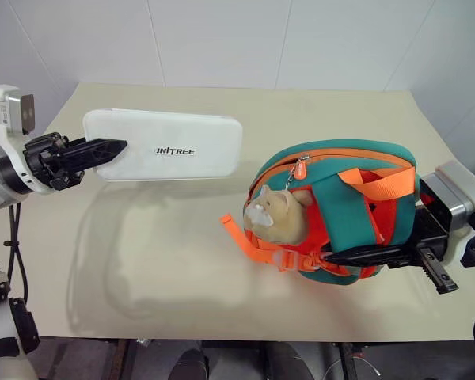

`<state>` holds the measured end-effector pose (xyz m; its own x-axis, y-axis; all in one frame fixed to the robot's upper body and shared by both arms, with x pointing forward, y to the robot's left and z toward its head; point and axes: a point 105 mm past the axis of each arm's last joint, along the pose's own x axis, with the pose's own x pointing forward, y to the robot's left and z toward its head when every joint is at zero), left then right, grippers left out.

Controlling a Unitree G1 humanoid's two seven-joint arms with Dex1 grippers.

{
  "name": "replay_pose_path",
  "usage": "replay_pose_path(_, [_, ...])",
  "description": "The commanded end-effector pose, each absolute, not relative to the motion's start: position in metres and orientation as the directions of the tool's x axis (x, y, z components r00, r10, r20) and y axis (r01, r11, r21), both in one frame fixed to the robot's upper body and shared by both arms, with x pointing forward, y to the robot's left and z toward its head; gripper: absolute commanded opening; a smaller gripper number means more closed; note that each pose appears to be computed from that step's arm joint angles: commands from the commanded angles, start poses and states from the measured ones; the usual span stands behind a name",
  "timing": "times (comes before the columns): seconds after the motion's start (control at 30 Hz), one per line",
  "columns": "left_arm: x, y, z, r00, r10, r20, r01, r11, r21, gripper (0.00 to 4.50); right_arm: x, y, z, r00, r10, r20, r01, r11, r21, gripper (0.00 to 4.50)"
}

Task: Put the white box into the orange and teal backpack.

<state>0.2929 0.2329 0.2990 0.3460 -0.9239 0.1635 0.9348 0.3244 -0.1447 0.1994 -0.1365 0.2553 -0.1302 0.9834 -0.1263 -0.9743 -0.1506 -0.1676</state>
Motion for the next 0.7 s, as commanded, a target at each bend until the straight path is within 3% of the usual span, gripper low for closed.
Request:
replay_pose_path(0.03, [0.271,0.219,0.322,0.217,-0.956,0.198,0.975,0.22,-0.007,1.32,0.194,-0.135,0.258,-0.16,0.978,-0.132,-0.96,-0.185,-0.211,0.5])
replay_pose_path(0.3, [0.261,0.199,0.314,0.079,-0.984,0.158,0.994,0.09,0.063,1.32,0.2,-0.131,0.258,-0.13,0.986,-0.109,-0.962,-0.152,-0.225,0.5])
replay_pose_path(0.7, [0.285,0.194,0.3,0.104,-0.989,0.101,0.984,0.117,0.131,1.32,0.2,-0.127,0.258,-0.098,0.991,-0.093,-0.964,-0.117,-0.24,0.5])
